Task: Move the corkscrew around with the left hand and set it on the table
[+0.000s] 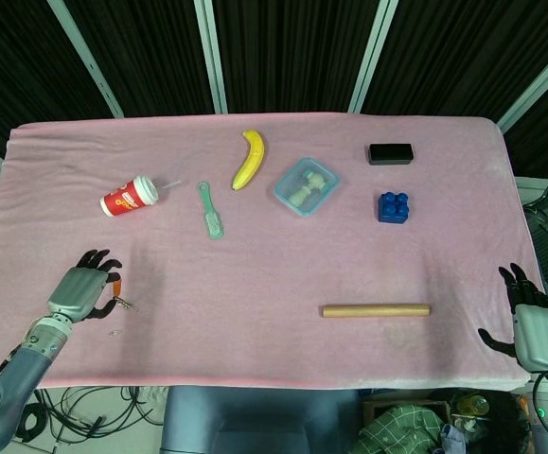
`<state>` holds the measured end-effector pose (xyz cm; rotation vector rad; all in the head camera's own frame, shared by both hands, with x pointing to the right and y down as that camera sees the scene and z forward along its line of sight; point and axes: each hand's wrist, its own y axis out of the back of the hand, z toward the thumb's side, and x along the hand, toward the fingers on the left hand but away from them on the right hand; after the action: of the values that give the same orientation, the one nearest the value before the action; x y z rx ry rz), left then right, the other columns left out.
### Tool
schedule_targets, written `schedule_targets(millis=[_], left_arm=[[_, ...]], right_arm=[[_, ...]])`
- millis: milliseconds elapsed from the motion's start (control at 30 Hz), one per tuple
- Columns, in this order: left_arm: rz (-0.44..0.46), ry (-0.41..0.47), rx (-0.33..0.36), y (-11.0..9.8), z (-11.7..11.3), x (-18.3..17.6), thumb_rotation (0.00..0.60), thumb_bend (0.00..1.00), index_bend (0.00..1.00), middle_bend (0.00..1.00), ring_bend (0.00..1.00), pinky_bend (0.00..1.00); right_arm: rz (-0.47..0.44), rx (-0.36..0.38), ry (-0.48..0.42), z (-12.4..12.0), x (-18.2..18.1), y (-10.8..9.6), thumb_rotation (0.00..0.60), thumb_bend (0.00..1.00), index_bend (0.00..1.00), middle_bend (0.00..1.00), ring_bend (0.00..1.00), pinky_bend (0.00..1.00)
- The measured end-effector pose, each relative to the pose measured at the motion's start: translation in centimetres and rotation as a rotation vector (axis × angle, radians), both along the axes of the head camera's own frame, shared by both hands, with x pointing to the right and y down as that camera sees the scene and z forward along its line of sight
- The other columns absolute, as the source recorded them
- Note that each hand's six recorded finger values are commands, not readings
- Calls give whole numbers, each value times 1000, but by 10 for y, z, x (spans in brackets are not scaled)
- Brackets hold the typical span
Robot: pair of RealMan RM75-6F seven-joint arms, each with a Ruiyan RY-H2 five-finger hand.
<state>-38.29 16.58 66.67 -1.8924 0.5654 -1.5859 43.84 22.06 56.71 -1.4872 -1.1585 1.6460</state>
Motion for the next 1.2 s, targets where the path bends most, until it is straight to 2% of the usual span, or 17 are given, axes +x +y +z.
schedule_targets(millis=[233,433,967,1200], left_arm=[[-19,25,29,-5,-10,1,600,457,588,221,0,0],[-17,35,33,-2,-20,0,600,457,588,221,0,0],[8,43,-20,32,-33,-9,600,457,588,220,0,0],[26,40,-19,42,-36,-12,600,457,588,220,0,0]], right_arm=[[2,-2,-1,0,0,0,600,88,0,0,122,206],[2,-2,-1,0,0,0,600,88,0,0,122,206],[5,-2,0,1,0,0,600,87,0,0,122,206],[6,-1,0,0,0,0,600,87,0,0,122,206]])
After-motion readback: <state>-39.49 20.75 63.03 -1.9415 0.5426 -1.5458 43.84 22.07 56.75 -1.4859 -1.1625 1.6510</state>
